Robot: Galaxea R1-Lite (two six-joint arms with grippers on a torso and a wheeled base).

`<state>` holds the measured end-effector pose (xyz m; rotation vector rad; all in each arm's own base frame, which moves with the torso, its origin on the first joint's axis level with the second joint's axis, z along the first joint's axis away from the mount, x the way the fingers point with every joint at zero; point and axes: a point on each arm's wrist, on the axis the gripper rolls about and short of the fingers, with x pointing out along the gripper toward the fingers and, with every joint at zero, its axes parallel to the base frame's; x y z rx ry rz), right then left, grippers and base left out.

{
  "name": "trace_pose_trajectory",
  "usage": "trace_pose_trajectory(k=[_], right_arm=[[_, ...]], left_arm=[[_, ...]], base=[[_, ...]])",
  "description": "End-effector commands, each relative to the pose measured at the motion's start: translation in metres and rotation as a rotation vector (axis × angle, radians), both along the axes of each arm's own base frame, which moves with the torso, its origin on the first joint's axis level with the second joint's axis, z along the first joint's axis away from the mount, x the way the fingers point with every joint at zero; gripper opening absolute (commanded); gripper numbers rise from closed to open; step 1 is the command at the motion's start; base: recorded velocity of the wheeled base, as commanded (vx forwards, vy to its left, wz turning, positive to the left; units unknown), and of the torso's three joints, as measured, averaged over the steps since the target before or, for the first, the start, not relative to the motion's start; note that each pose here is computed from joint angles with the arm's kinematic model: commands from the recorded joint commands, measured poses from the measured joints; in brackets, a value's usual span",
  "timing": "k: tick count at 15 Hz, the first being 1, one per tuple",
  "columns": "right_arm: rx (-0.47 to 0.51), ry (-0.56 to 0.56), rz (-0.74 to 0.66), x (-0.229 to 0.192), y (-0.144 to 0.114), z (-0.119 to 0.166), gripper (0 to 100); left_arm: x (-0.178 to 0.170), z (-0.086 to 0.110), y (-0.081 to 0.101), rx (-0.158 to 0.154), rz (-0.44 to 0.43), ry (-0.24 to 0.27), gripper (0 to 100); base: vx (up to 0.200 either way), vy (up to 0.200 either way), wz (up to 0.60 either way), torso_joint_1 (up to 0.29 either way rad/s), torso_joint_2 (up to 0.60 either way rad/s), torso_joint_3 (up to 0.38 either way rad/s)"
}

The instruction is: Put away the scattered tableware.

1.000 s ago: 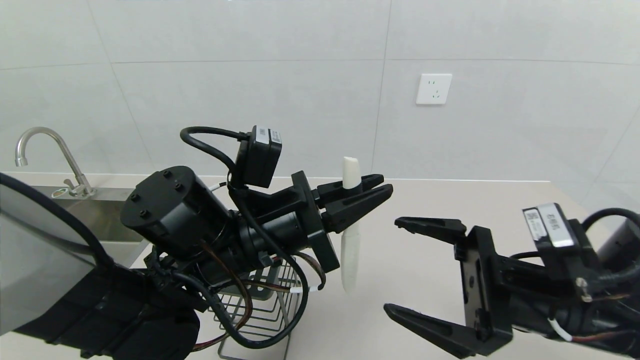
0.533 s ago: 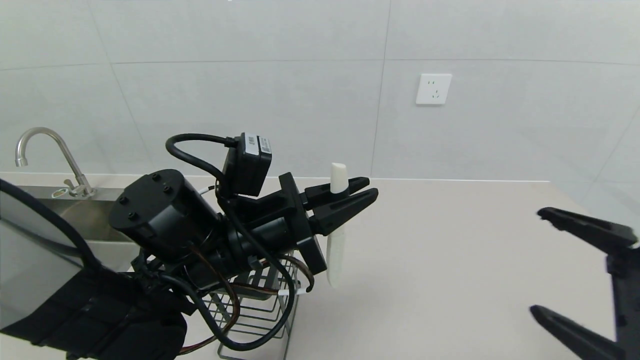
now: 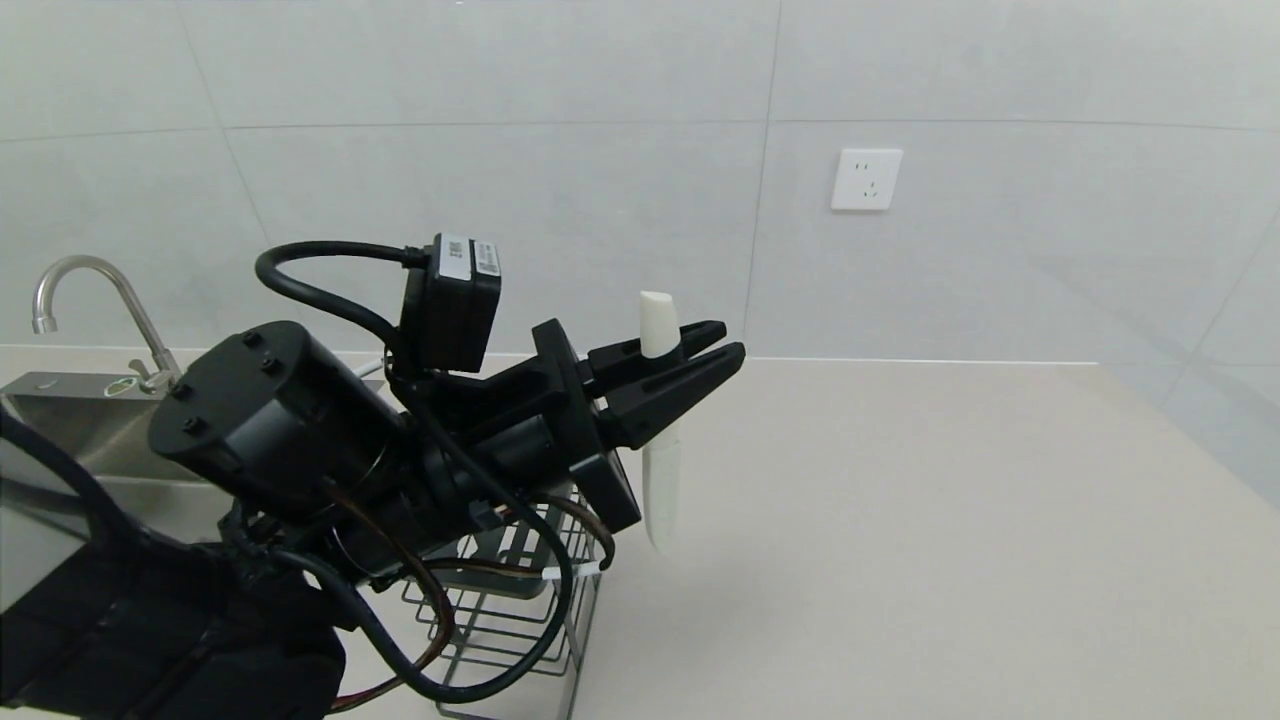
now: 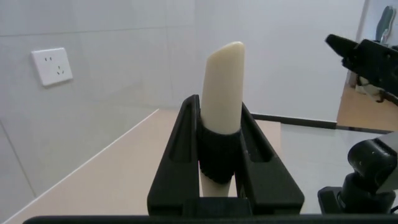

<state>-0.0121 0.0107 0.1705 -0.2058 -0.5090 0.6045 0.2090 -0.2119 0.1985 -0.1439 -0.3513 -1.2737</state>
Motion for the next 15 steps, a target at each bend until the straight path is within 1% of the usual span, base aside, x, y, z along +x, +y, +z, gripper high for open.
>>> trace_pose_trajectory(k=[1,2,3,4,5,6,7,8,9,10,11,12,13,14,15], right_arm=[[0.007,-0.161,-0.076,-0.038,0.000,-0.013,100],[0.002,-0.112,-0.079,-0.032,0.001,-0.024,100],[-0.006,-0.037,-0.086,-0.024,0.001,-0.042,100],[-0.004,0.089,-0.122,-0.021,0.001,-0.057,100],[0.031,0.157,-0.181,-0.018,-0.001,-0.063,100],[0.086,0.274,-0.285,-0.014,-0.003,-0.072,100],[0.096,0.369,-0.374,-0.012,-0.005,-0.082,100],[0.098,0.452,-0.425,-0.011,-0.006,-0.090,100],[0.110,0.454,-0.444,-0.011,-0.007,-0.090,100],[0.119,0.451,-0.477,-0.011,-0.007,-0.090,100],[0.119,0.451,-0.477,-0.011,-0.007,-0.090,100],[0.172,0.518,-0.553,-0.011,-0.009,-0.095,100],[0.214,0.535,-0.554,-0.011,-0.010,-0.095,100],[0.214,0.526,-0.558,-0.011,-0.010,-0.095,100],[0.217,0.523,-0.570,-0.011,-0.010,-0.095,100]], left_arm=[[-0.004,0.009,0.004,-0.022,0.003,-0.022,0],[-0.005,0.011,0.005,-0.027,0.006,-0.026,0],[-0.005,0.012,0.007,-0.031,0.009,-0.030,0],[-0.004,0.013,0.009,-0.034,0.020,-0.032,0],[-0.004,0.013,0.009,-0.033,0.022,-0.034,0],[-0.004,0.014,0.010,-0.034,0.024,-0.041,0],[-0.006,0.017,0.011,-0.035,0.031,-0.070,0],[-0.006,0.018,0.012,-0.031,0.042,-0.096,0],[-0.007,0.020,0.013,-0.036,0.049,-0.107,0],[-0.009,0.022,0.014,-0.044,0.062,-0.106,0],[-0.009,0.022,0.014,-0.044,0.062,-0.106,0],[-0.011,0.029,0.017,-0.062,0.071,-0.124,0],[-0.009,0.031,0.021,-0.069,0.090,-0.131,0],[-0.007,0.035,0.027,-0.065,0.128,-0.138,0],[-0.006,0.037,0.031,-0.048,0.194,-0.142,0]], base=[[0.000,0.000,0.00,0.000,0.00,0.000],[0.000,0.000,0.00,0.000,0.00,0.000],[0.000,0.000,0.00,0.000,0.00,0.000],[0.000,0.000,0.00,0.000,0.00,0.000],[0.000,0.000,0.00,0.000,0.00,0.000],[0.000,0.000,0.00,0.000,0.00,0.000],[0.000,0.000,0.00,0.000,0.00,0.000],[0.000,0.000,0.00,0.000,0.00,0.000],[0.000,0.000,0.00,0.000,0.00,0.000],[0.000,0.000,0.00,0.000,0.00,0.000],[0.000,0.000,0.00,0.000,0.00,0.000],[0.000,0.000,0.00,0.000,0.00,0.000],[0.000,0.000,0.00,0.000,0.00,0.000],[0.000,0.000,0.00,0.000,0.00,0.000],[0.000,0.000,0.00,0.000,0.00,0.000]])
